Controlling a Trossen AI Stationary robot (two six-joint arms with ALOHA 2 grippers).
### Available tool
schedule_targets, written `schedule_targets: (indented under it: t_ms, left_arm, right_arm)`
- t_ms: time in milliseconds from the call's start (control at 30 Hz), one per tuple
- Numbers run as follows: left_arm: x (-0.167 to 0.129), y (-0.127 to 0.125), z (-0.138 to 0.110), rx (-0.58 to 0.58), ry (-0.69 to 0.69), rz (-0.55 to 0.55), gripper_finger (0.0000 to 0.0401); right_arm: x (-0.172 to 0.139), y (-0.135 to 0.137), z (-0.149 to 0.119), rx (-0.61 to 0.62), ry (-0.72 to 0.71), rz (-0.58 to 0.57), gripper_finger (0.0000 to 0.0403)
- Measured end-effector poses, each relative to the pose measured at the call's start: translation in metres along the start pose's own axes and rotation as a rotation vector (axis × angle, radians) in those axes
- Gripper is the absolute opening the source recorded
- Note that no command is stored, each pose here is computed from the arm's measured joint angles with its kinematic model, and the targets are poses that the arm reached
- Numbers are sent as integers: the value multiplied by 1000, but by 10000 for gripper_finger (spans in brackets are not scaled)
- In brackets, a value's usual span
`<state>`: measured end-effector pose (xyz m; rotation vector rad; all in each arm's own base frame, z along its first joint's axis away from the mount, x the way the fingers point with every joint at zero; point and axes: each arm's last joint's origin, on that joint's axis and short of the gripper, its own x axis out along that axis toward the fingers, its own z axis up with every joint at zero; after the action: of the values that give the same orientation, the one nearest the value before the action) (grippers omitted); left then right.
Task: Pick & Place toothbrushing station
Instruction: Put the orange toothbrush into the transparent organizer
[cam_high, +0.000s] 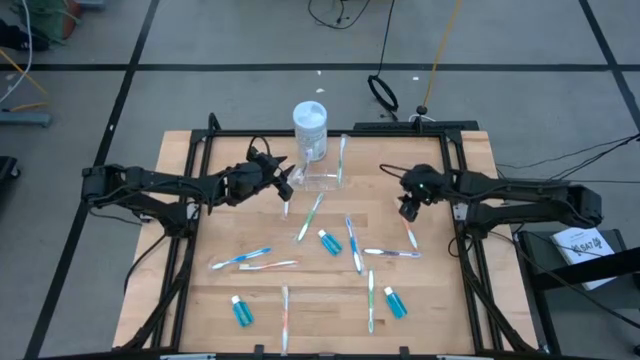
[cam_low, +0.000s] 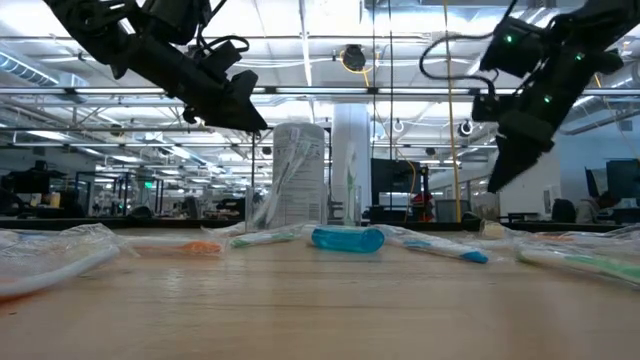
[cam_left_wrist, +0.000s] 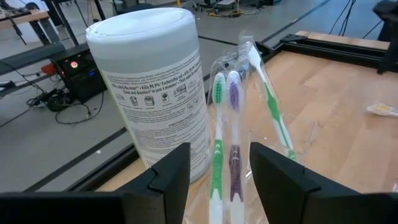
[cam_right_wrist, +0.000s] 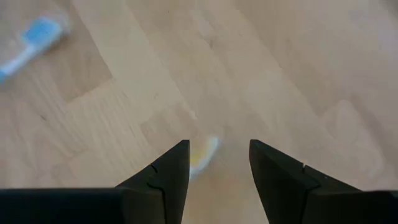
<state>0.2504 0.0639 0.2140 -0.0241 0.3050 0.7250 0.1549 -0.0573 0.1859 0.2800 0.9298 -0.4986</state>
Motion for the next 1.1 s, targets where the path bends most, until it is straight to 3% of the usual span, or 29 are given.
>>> schedule_targets:
  t_ms: [167, 333, 500, 733, 1100]
  left_arm:
    - [0, 0, 0, 1, 1, 0, 173]
    - [0, 0, 0, 1, 1, 0, 173]
    - [0, 0, 0, 1, 1, 1, 172]
    - [0, 0, 0, 1, 1, 1, 172]
    - [0, 0, 0, 1, 1, 1, 173]
  right_arm:
    - [8, -1, -10, 18, 15, 2, 157]
    - [23, -3, -29, 152, 6, 4, 151]
    - [29, -4, -40, 114, 32, 3, 144]
    - [30, 0, -32, 97, -44, 124, 144]
    - [30, -3, -33, 98, -55, 14, 144]
